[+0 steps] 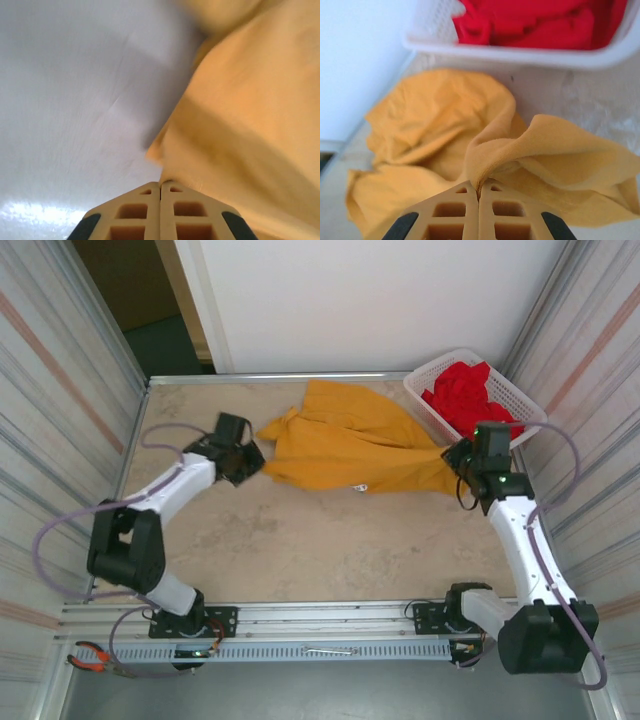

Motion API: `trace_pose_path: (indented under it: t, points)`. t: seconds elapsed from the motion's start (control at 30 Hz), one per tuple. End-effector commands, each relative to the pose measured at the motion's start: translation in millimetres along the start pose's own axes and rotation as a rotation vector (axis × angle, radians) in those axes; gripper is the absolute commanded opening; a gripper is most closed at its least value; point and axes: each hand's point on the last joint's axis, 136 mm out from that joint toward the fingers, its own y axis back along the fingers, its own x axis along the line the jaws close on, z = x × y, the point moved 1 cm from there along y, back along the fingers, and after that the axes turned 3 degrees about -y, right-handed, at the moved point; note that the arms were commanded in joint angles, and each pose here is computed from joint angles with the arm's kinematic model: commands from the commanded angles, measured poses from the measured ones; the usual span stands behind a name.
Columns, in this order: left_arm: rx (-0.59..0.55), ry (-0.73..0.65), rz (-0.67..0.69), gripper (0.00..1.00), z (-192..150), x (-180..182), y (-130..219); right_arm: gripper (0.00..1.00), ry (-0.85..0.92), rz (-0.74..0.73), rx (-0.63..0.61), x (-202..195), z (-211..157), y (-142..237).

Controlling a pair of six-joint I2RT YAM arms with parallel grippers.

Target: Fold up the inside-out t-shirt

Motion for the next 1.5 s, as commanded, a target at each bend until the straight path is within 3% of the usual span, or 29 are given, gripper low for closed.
trace_pose_path:
  t: [0.0, 0.13, 0.27, 0.57, 0.8, 0.87, 0.97, 1.1, 1.27, 1.37, 1.47]
  points:
    - [-0.219, -0.164, -0.202, 0.0, 72, -45, 97, 0.0, 0.002, 0.088, -0.085, 28, 49, 22]
    - [-0.35, -0.219, -0.423, 0.0, 117, -79, 173, 0.0, -0.008, 0.149, -0.122, 50, 77, 39]
    - [-0.393, -0.253, -0.545, 0.0, 133, -103, 209, 0.0, -0.005, 0.189, -0.095, 60, 73, 42]
    - [-0.37, -0.292, -0.687, 0.0, 130, -123, 216, 0.0, -0.014, 0.157, -0.042, 37, 42, 37]
    - [-0.242, -0.251, -0.681, 0.0, 91, -113, 163, 0.0, -0.024, 0.13, -0.023, 21, 20, 28]
    - [-0.264, -0.228, -0.665, 0.0, 98, -107, 160, 0.0, -0.018, 0.15, -0.018, 31, 26, 26]
    - [-0.346, -0.194, -0.645, 0.0, 137, -106, 180, 0.0, 0.013, 0.244, -0.038, 73, 52, 34]
    - [-0.536, -0.175, -0.709, 0.0, 204, -132, 259, 0.0, 0.062, 0.424, -0.175, 147, 111, 85]
    - [-0.732, -0.202, -0.825, 0.0, 228, -168, 356, 0.0, 0.063, 0.612, -0.415, 199, 166, 186]
    - [-0.775, -0.203, -0.875, 0.0, 224, -174, 380, 0.0, 0.072, 0.685, -0.46, 211, 170, 218]
    - [-0.779, -0.201, -0.848, 0.0, 220, -168, 375, 0.0, 0.075, 0.697, -0.446, 213, 166, 219]
